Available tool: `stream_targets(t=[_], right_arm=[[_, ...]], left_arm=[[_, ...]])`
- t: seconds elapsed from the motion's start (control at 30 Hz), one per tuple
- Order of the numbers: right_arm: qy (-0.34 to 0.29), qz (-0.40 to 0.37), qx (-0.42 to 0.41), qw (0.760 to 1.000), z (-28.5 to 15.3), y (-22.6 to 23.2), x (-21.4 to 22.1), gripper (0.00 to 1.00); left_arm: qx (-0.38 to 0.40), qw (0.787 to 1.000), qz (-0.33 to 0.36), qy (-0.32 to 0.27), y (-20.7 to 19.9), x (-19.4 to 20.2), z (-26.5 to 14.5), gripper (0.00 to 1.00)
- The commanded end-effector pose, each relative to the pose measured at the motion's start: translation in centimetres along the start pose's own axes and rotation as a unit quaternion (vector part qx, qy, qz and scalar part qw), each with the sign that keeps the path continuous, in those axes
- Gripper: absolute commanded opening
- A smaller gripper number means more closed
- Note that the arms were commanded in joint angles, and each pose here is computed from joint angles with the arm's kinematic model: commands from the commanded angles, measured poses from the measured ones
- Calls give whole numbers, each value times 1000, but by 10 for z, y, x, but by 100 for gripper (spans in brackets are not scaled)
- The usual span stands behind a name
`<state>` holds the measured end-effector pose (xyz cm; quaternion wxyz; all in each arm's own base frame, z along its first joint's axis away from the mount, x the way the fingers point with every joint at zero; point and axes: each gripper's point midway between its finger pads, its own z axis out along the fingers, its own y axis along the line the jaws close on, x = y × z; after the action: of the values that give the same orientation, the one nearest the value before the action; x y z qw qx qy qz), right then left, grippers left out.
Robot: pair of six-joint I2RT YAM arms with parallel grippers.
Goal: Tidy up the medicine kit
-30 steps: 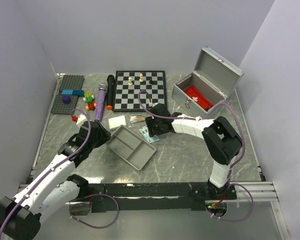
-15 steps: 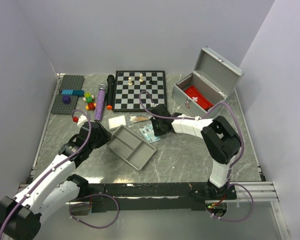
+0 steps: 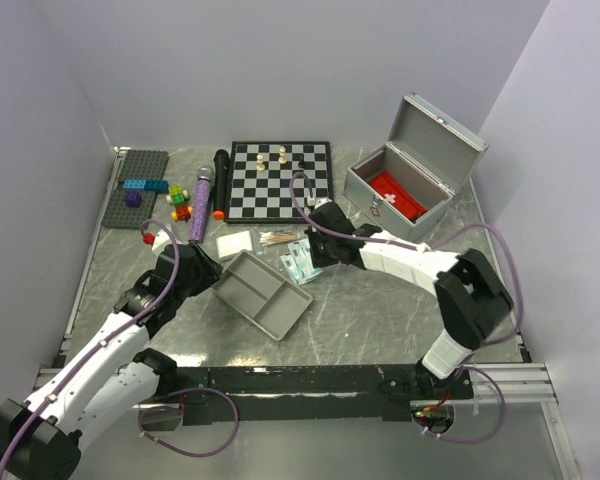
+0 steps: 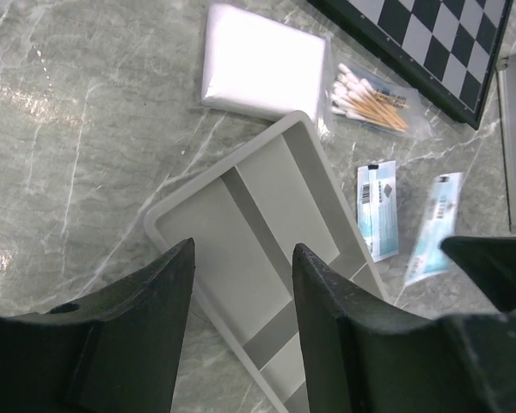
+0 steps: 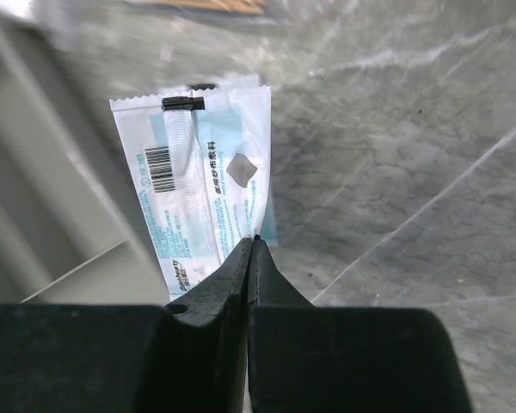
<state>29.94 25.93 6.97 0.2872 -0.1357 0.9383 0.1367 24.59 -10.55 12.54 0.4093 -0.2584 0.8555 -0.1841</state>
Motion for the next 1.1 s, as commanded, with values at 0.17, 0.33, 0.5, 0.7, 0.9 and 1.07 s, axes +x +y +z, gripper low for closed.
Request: stream_targets(t=[0.17, 0.33, 0.5, 0.7, 0.9, 1.07], right_arm=[[-83, -154, -117, 978, -64, 84, -37, 0], [-84, -231, -147, 958, -61, 136, -30, 0], [-65, -261, -176, 947, -44, 174, -23, 0], [-22, -289, -165, 943, -7, 185, -6, 0], [4, -293, -162, 942, 13, 182, 12, 0], [12, -296, -162, 941, 17, 183, 18, 0]], left_arm=[[27, 999, -19, -32, -16, -23, -19, 54], [29, 997, -41, -56, -13, -33, -31, 54], [40, 992, -66, -99, -8, -48, -49, 54], [33, 989, -76, -124, 1, -56, -62, 54], [35, 989, -74, -122, 3, -54, -64, 54], [35, 990, -71, -120, 2, -53, -62, 54]])
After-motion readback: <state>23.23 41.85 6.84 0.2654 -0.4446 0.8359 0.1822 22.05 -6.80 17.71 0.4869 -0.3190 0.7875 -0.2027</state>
